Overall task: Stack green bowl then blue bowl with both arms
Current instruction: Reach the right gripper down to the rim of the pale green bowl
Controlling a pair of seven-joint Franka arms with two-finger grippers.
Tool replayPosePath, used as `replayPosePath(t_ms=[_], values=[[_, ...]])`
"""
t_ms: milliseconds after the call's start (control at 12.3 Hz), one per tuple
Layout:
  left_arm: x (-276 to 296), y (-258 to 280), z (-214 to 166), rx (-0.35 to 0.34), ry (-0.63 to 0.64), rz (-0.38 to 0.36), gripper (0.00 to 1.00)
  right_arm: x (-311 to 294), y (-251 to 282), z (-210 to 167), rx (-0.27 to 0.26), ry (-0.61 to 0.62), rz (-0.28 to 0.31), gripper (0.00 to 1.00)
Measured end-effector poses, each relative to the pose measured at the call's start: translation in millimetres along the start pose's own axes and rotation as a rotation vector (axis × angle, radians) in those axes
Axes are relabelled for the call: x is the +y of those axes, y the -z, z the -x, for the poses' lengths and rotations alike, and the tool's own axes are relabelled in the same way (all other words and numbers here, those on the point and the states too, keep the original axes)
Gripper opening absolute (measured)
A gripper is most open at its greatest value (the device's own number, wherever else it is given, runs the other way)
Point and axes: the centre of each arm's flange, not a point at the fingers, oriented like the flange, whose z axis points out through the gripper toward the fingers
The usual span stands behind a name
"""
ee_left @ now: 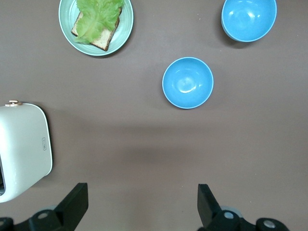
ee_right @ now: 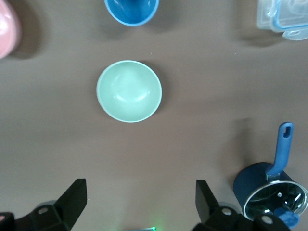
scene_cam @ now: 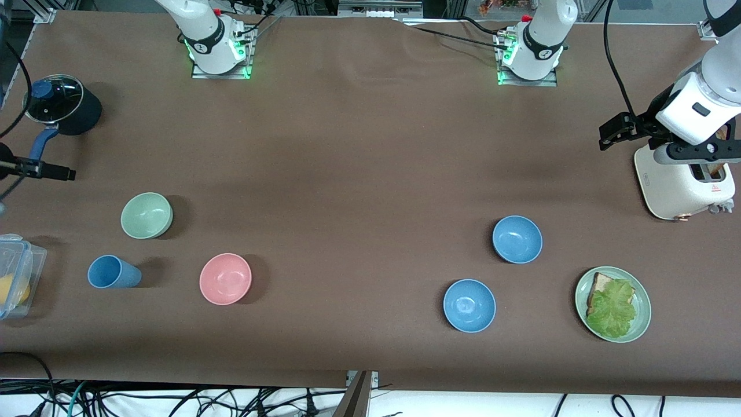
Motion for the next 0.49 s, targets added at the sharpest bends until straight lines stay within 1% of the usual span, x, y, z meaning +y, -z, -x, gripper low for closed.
replayPosePath(t_ms=[81, 162, 243, 486], values=[[0, 0, 0, 0.000, 0.000, 0.000, 1.00, 5, -20, -12, -0.013, 0.011, 0.002, 1.00], [0, 0, 0, 0.000, 0.000, 0.000, 1.00, 8, -40, -22, -0.013, 0.018, 0.006, 1.00], [0, 0, 0, 0.000, 0.000, 0.000, 1.00, 8, -60, -31, 0.000, 0.021, 0.009, 1.00], [0, 0, 0, -0.001, 0.000, 0.000, 1.00, 8, -123, -42, 0.061, 0.031, 0.018, 1.00]])
